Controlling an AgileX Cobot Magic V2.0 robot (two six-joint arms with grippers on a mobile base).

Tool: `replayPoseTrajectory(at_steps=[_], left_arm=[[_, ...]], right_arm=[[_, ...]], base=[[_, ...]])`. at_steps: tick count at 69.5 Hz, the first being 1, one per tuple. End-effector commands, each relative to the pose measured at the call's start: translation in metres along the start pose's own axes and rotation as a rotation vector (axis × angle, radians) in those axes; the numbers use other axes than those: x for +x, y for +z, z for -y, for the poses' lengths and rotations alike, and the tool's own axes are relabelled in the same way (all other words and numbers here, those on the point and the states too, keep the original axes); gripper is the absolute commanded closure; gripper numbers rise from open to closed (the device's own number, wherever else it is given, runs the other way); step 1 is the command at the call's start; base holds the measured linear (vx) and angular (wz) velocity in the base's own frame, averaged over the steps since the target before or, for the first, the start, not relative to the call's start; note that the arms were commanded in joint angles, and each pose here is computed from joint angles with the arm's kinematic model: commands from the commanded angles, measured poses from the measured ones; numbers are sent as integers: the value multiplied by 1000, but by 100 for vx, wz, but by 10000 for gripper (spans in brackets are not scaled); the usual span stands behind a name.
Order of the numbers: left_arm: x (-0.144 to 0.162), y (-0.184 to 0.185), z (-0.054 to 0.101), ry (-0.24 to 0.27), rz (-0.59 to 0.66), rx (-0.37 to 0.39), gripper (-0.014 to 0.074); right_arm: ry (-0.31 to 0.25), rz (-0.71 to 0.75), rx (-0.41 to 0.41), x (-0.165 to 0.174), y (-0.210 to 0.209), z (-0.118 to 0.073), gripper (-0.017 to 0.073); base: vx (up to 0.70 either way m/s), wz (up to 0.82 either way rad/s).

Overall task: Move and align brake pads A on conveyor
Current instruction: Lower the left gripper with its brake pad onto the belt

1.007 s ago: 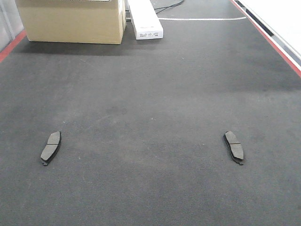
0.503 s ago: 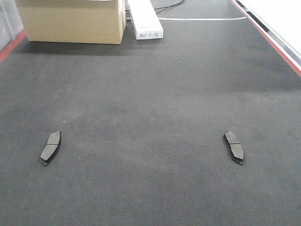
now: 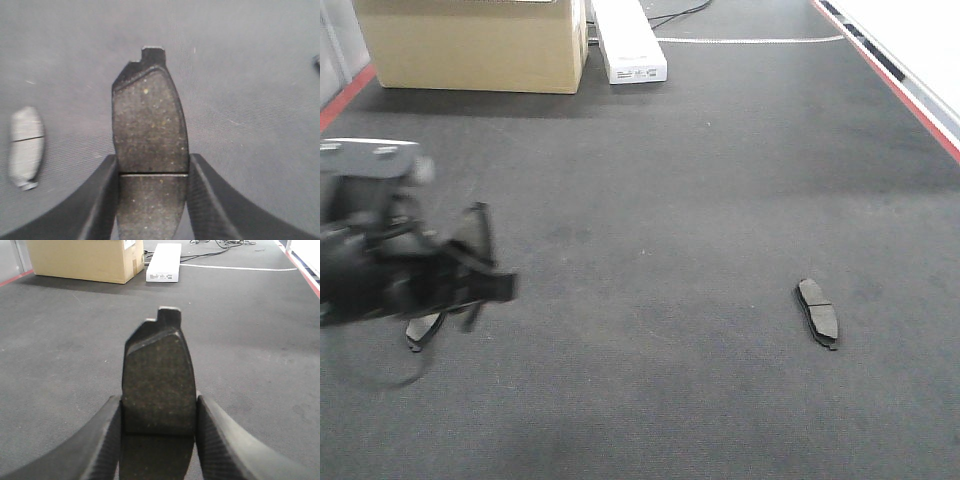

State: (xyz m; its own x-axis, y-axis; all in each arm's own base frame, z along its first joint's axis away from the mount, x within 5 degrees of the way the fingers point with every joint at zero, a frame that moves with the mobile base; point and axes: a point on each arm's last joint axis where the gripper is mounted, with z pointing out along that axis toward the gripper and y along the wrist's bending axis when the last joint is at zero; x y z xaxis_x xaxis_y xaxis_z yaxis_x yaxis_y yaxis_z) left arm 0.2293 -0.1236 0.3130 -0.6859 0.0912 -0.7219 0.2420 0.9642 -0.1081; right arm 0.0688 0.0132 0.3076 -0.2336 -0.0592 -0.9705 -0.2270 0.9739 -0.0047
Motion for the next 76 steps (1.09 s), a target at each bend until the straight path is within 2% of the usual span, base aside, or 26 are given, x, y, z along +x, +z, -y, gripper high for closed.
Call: replayPoseTrajectory(at_steps=[1, 8, 21, 32, 37, 44, 54, 63, 76], left_arm=[[-22, 18, 13, -32, 32, 40, 589], [-20, 51, 19, -67, -68, 30, 589], [-15, 93, 27, -128, -179, 27, 584], [-11, 120, 18, -247, -256, -38, 573], [-12, 127, 16, -280, -259, -50, 565], [-16, 133, 17, -276, -254, -46, 547], [-22, 145, 20, -242, -274, -57, 515], [-25, 157, 20, -212, -313, -97, 488], [-30, 172, 14, -207, -354, -143, 435]], right_arm=[[-19, 113, -16, -17, -4, -1, 564], [-19, 113, -16, -17, -4, -1, 564], [-19, 113, -16, -17, -4, -1, 564], [-19, 113, -16, -17, -4, -1, 564], [-19, 113, -16, -17, -4, -1, 564], [-19, 113, -16, -17, -4, -1, 564], [-19, 113, -16, -17, -4, -1, 564], [-19, 113, -16, -17, -4, -1, 564], [-19, 113, -16, -17, -4, -1, 564]], base=[[0, 0], [0, 0], [0, 0], [0, 0], [0, 0], [0, 0], [0, 0], [0, 0], [0, 0]])
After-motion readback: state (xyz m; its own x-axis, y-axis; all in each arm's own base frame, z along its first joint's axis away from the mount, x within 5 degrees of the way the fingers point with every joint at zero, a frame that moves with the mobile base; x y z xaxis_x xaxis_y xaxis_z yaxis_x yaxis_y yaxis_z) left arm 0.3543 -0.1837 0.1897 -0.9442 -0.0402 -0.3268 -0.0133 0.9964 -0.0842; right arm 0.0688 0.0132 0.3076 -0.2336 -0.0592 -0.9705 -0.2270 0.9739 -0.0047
